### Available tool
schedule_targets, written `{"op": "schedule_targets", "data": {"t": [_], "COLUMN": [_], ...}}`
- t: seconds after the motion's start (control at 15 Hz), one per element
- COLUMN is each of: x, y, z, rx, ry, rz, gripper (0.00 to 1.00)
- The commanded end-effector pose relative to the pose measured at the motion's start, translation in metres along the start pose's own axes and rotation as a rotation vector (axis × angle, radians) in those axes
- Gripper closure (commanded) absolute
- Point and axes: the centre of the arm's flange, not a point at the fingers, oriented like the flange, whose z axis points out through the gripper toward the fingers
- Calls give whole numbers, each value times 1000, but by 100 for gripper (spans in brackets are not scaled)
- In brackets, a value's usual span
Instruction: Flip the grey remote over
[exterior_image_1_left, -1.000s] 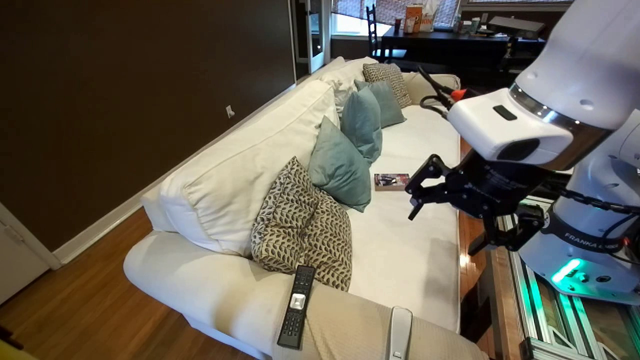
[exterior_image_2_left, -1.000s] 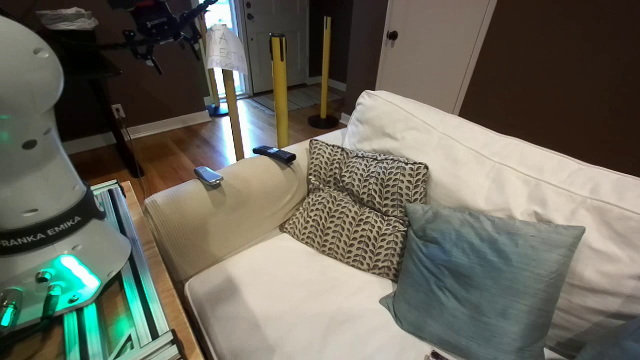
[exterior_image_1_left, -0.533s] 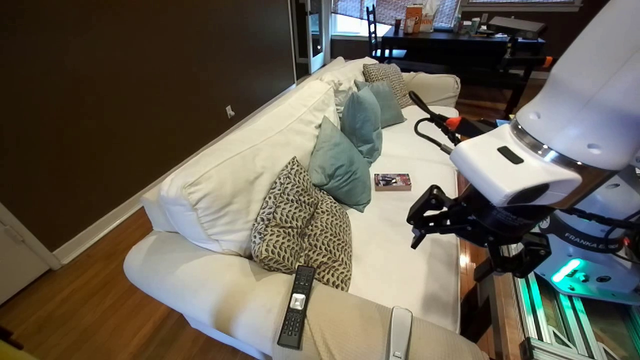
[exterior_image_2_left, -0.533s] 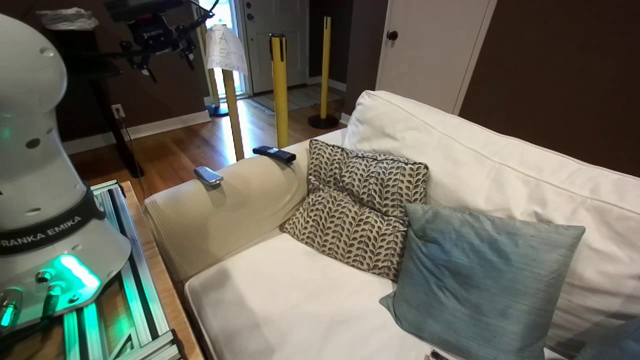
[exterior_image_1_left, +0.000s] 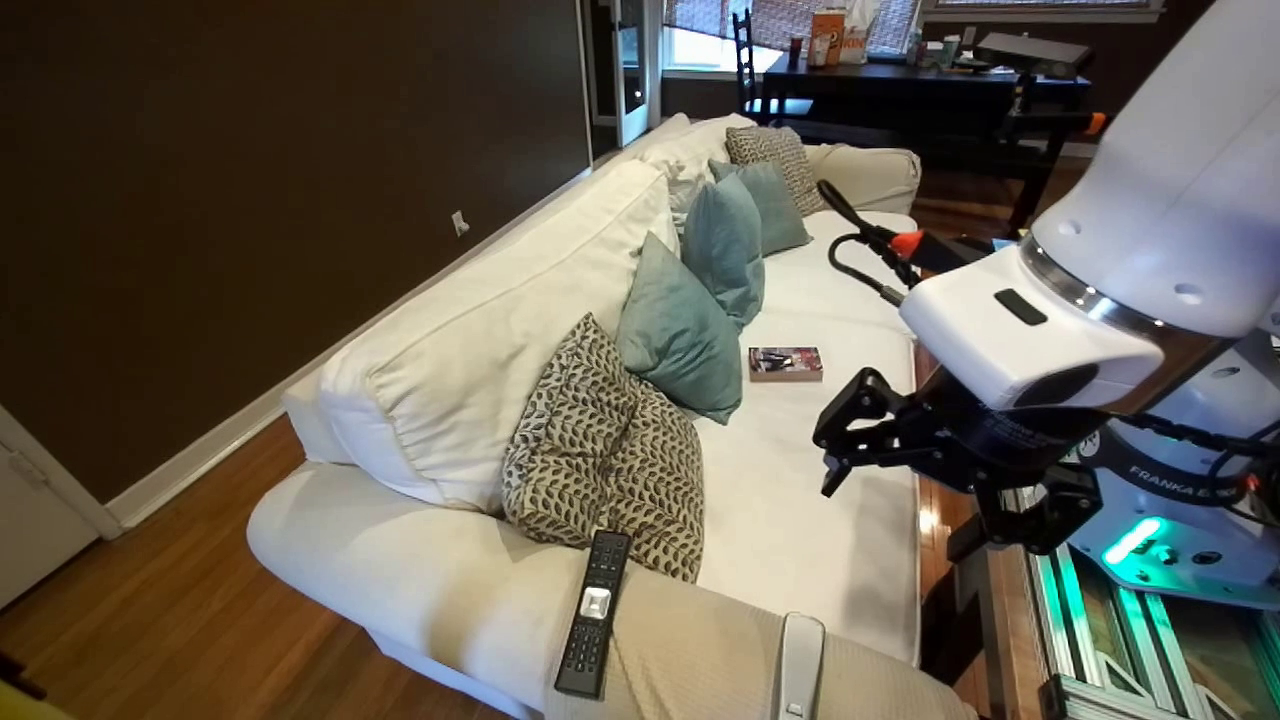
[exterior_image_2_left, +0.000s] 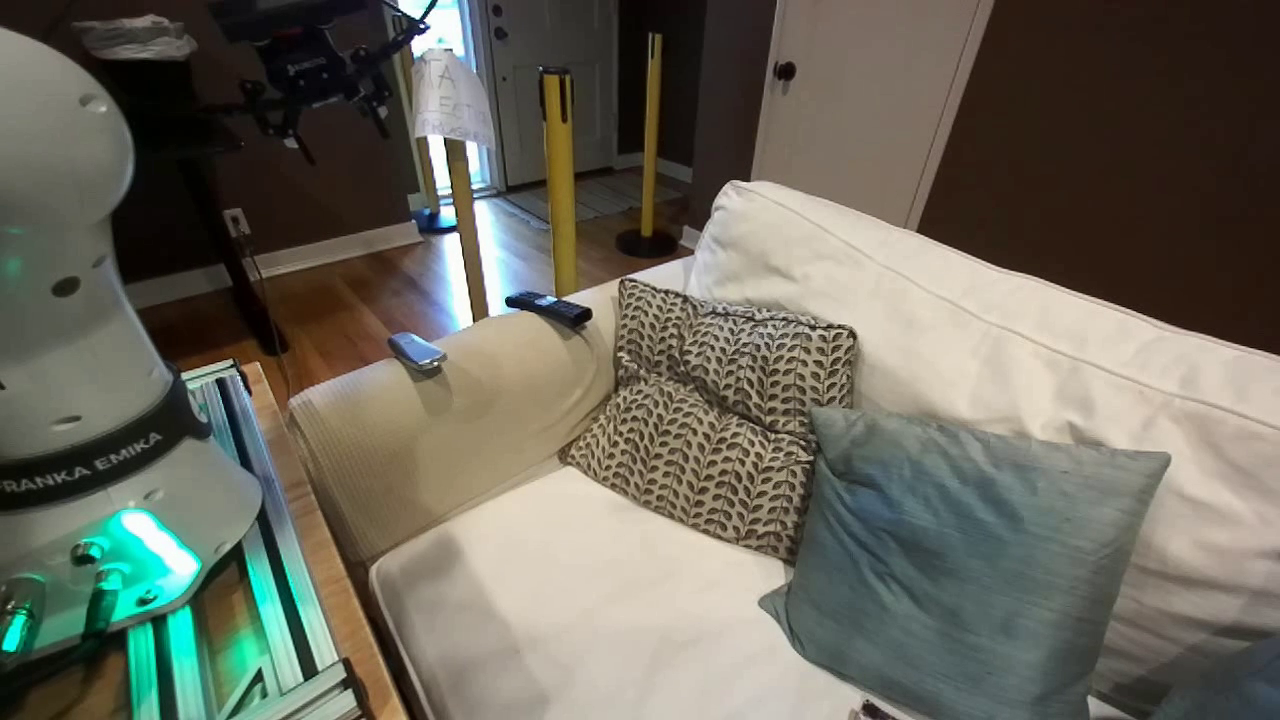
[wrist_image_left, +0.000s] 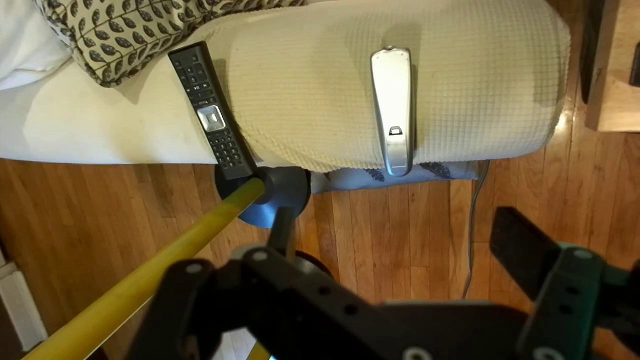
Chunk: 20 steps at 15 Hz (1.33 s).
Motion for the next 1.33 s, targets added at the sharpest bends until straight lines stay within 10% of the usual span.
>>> {"op": "schedule_targets", "data": {"t": [0.0, 1.27], "x": [3, 0], "y": [-5, -18], "z": [21, 64], "rx": [29, 152], "ry": [-1, -59], "rz": [-46, -77], "gripper": [0, 0]}}
